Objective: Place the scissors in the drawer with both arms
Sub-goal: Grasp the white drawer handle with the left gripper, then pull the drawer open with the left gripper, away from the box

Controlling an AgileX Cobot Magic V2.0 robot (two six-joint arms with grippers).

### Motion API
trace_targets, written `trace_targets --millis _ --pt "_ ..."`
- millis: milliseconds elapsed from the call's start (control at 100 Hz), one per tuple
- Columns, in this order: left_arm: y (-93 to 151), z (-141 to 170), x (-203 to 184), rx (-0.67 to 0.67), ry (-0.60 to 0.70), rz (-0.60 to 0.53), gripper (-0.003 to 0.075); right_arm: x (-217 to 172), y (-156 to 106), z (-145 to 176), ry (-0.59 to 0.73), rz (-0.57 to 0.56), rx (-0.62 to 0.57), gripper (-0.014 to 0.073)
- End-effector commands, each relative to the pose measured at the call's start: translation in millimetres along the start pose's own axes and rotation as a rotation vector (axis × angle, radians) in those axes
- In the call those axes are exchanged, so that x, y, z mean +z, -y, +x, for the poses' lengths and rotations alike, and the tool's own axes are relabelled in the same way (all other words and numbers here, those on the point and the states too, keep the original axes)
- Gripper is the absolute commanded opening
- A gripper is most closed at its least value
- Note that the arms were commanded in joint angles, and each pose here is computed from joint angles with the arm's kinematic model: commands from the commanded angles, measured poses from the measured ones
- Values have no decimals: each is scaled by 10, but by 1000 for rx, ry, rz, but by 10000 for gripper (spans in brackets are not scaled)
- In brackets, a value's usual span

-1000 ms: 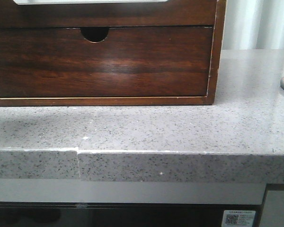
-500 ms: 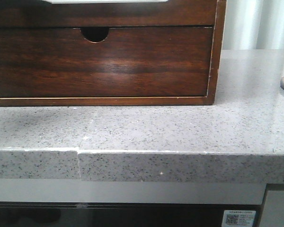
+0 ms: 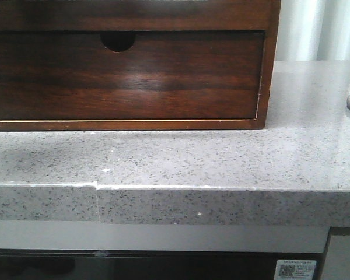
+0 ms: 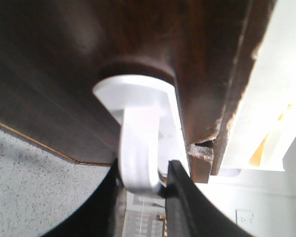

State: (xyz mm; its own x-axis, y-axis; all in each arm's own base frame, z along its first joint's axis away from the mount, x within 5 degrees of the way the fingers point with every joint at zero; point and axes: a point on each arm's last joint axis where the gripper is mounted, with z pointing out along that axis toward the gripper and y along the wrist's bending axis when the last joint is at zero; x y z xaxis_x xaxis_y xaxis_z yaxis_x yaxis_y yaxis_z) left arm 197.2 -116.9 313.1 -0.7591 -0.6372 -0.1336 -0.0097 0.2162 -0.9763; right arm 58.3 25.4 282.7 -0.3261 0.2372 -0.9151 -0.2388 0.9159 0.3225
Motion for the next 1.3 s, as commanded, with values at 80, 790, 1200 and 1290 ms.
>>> trace_targets --millis 80,790,1200,1290 --pt "236 437 -270 190 -130 129 -19 -20 -29 -180 105 1 -14 545" --pt "74 646 -420 206 -138 121 680 -21 -29 -194 120 1 -14 545" --pt "299 774 -1095 628 -49 300 462 67 -52 -347 107 13 -13 545" --pt "305 804 -1241 755 -19 318 270 165 -59 -466 72 37 -37 545"
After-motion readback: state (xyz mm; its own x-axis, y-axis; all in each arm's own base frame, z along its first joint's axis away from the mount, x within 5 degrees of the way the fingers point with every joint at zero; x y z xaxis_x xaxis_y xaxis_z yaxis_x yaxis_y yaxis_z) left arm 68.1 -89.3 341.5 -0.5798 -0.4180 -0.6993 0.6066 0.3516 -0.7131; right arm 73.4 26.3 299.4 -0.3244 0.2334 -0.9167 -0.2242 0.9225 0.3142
